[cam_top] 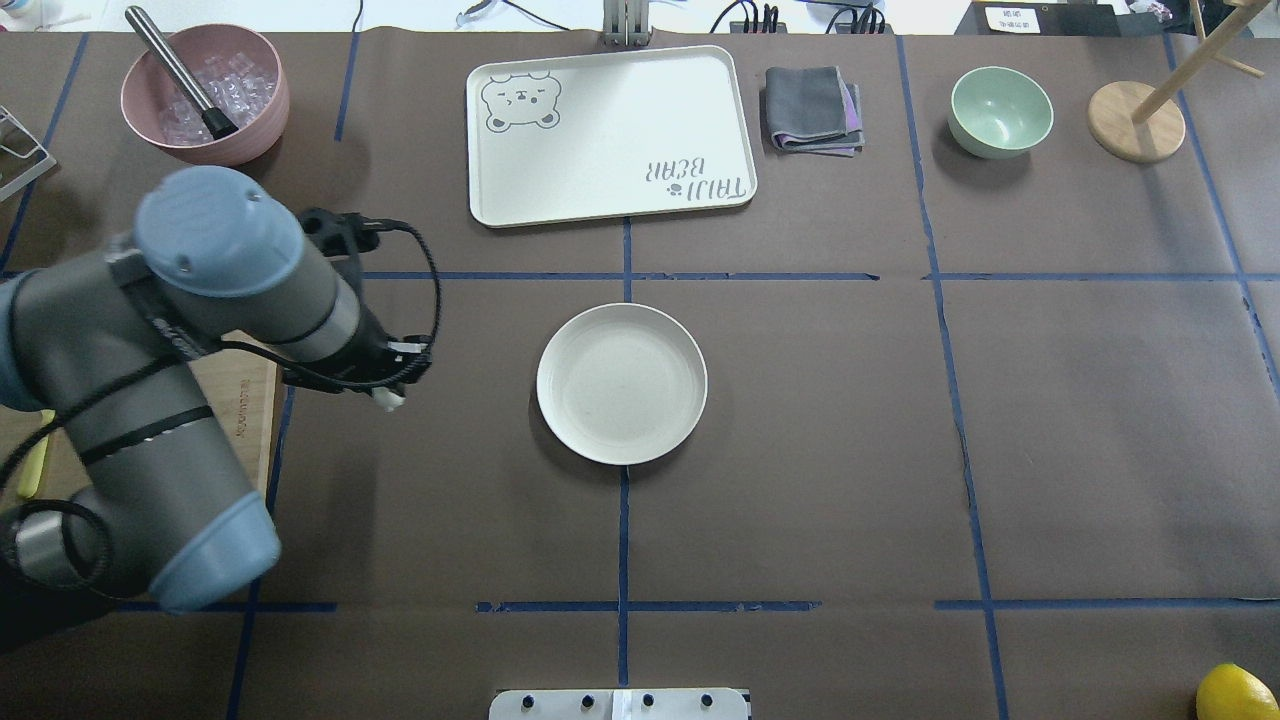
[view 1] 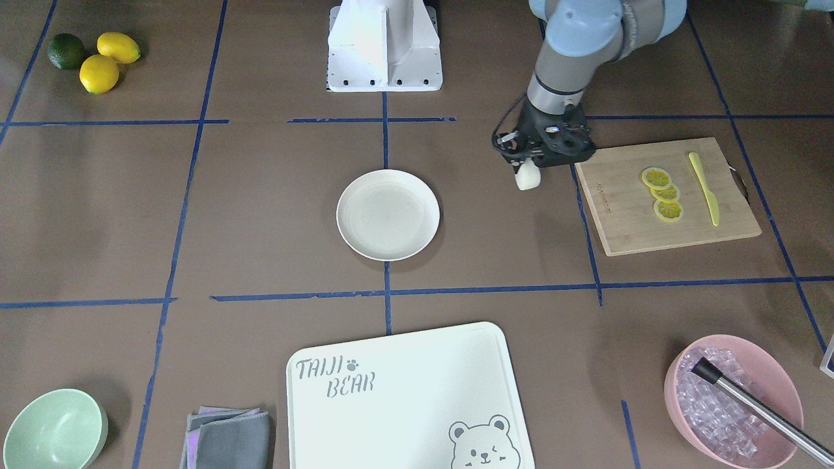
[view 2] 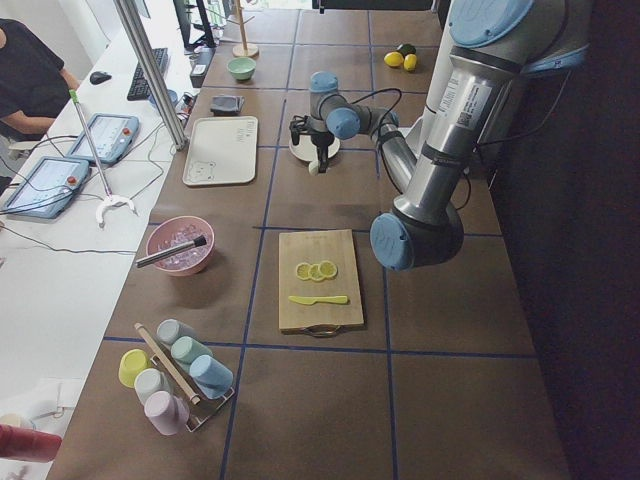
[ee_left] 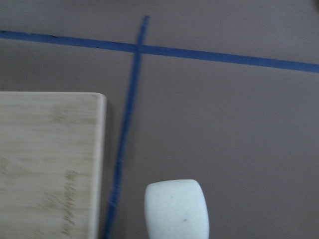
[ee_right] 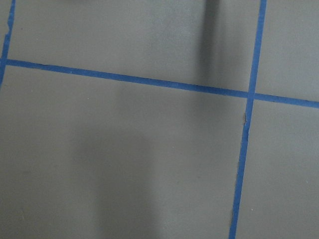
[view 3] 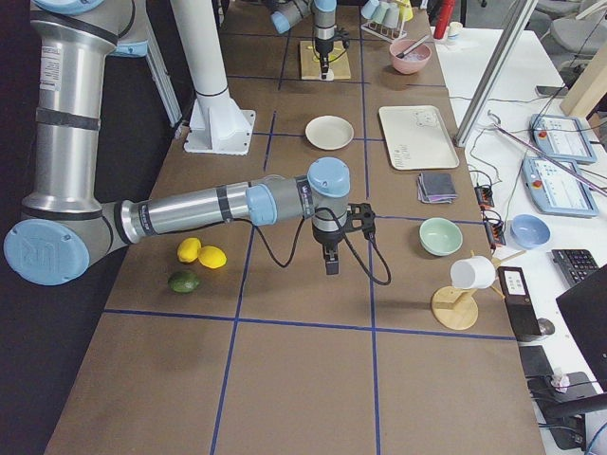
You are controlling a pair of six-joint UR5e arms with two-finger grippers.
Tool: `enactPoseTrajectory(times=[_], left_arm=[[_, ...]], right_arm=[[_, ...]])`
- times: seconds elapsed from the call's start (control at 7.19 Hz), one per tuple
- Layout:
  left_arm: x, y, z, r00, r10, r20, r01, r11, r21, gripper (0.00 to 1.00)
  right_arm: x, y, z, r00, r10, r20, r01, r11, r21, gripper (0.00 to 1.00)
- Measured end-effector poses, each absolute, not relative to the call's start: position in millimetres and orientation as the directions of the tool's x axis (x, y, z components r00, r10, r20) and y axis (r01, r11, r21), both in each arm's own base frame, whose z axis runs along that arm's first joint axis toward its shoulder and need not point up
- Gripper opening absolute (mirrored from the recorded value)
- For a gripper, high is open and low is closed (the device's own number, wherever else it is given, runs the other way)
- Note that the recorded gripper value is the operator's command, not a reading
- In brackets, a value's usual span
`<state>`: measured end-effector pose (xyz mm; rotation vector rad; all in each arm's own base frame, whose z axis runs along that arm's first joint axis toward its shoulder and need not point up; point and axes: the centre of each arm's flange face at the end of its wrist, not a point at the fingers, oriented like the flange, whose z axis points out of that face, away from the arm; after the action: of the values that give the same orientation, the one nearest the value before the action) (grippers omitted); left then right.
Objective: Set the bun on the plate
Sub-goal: 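Carry the white bun with the left gripper over the white plate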
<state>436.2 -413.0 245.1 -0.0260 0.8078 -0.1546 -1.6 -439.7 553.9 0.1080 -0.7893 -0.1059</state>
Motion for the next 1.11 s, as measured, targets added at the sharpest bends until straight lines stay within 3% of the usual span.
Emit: enactPoseTrajectory(times=[0.28,0.56,1.11], left_arm=[[523,-416,172,0.672,-0.152,-0.725,0.141,0.987,-0.077,0.28],[574,-431,139,0.674,-0.15,-0.724,0.145,0.987,-0.07,0.28],[622,-455,166,0.643,-0.128,-0.756,0.138,0.989,-0.049,0.29]], right_arm=[[26,-432,591,0.677,-0.134,0.723,0.061,0.99,0.126,1.0],[43,-428,606,0.677,-0.123,0.726,0.048,0.991,0.123,1.0],[50,-427,607,0.677,-0.114,0.727,0.034,0.992,0.123,1.0]])
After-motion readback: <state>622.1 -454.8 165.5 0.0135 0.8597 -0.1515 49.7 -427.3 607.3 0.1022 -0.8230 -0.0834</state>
